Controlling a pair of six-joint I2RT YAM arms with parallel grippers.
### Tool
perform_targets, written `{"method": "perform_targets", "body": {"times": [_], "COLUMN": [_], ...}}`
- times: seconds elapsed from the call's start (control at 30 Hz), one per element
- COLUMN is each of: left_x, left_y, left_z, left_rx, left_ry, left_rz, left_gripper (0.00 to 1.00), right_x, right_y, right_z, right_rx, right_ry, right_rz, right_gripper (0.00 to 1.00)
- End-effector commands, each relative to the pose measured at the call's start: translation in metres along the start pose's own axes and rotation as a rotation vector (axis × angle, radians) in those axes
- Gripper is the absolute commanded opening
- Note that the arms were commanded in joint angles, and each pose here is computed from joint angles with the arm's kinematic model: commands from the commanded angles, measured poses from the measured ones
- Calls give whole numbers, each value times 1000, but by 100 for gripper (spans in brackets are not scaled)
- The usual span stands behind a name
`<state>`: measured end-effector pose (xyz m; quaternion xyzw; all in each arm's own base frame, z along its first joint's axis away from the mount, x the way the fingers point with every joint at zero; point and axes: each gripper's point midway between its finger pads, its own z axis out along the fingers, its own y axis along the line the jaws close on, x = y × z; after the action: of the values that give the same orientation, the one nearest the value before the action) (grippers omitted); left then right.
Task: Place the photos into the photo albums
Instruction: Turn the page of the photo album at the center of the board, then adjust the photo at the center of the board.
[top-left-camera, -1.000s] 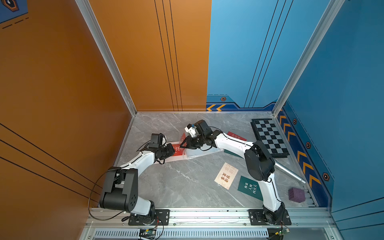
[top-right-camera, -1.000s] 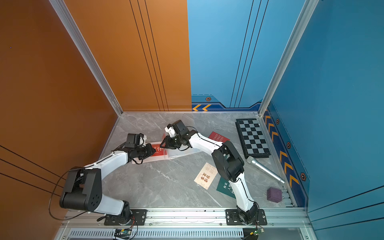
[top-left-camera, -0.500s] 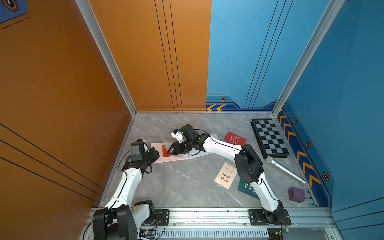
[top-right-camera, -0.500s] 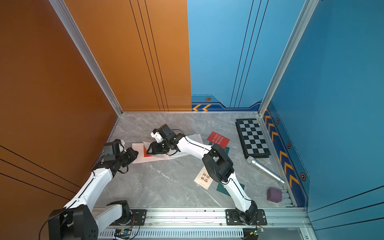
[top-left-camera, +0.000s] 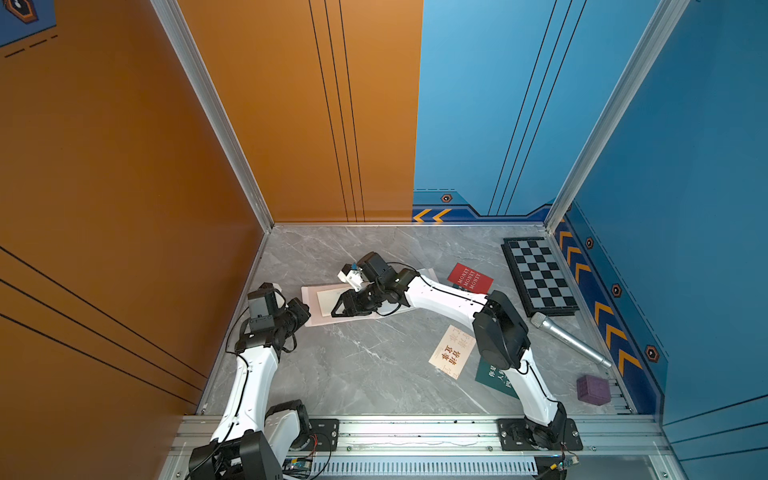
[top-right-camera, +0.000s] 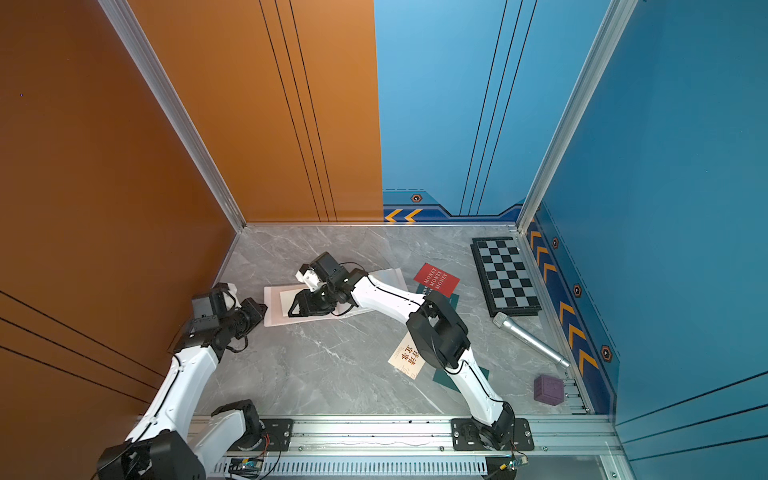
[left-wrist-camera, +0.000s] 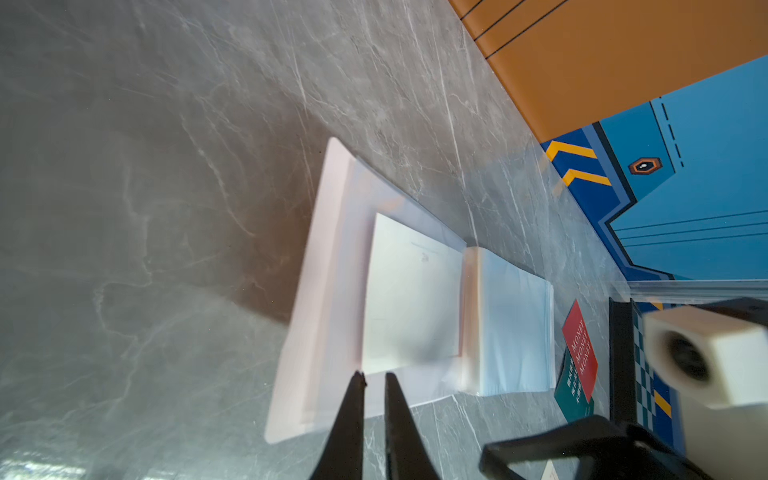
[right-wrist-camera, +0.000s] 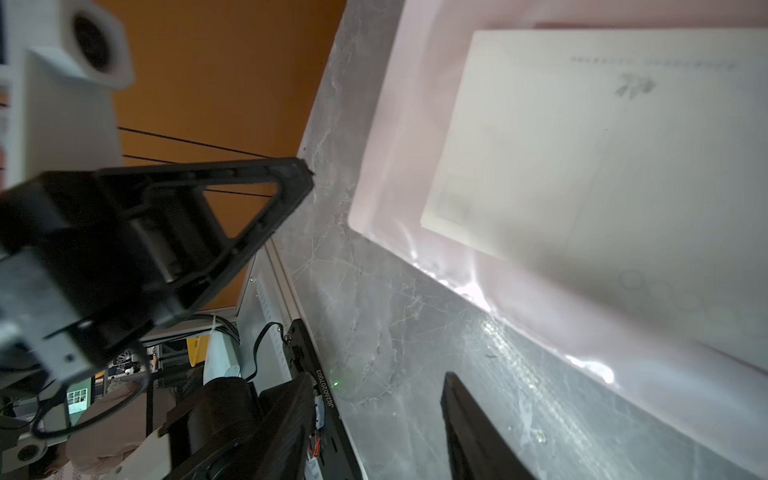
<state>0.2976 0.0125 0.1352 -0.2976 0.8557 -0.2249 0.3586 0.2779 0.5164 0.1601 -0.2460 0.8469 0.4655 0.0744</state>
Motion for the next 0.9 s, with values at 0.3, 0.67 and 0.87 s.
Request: {"method": "perform_targets", "body": {"times": [0.3, 0.67, 0.87], "left_x": [60, 124, 143], "left_y": [-51, -104, -120], "left_z": [2, 20, 44], "left_rx": [159, 194, 213], "left_ry": [181, 246, 264], "left_rz": [159, 508, 549], "left_gripper": [13, 12, 12], "right_x": [56, 185, 245], "right_y": [-70, -172, -183], "right_z": [-130, -216, -219], "right_rx": [210, 486, 528], "right_ry": [-116, -129, -8], "right_rz": [95, 404, 509], "right_gripper": [52, 51, 51]}}
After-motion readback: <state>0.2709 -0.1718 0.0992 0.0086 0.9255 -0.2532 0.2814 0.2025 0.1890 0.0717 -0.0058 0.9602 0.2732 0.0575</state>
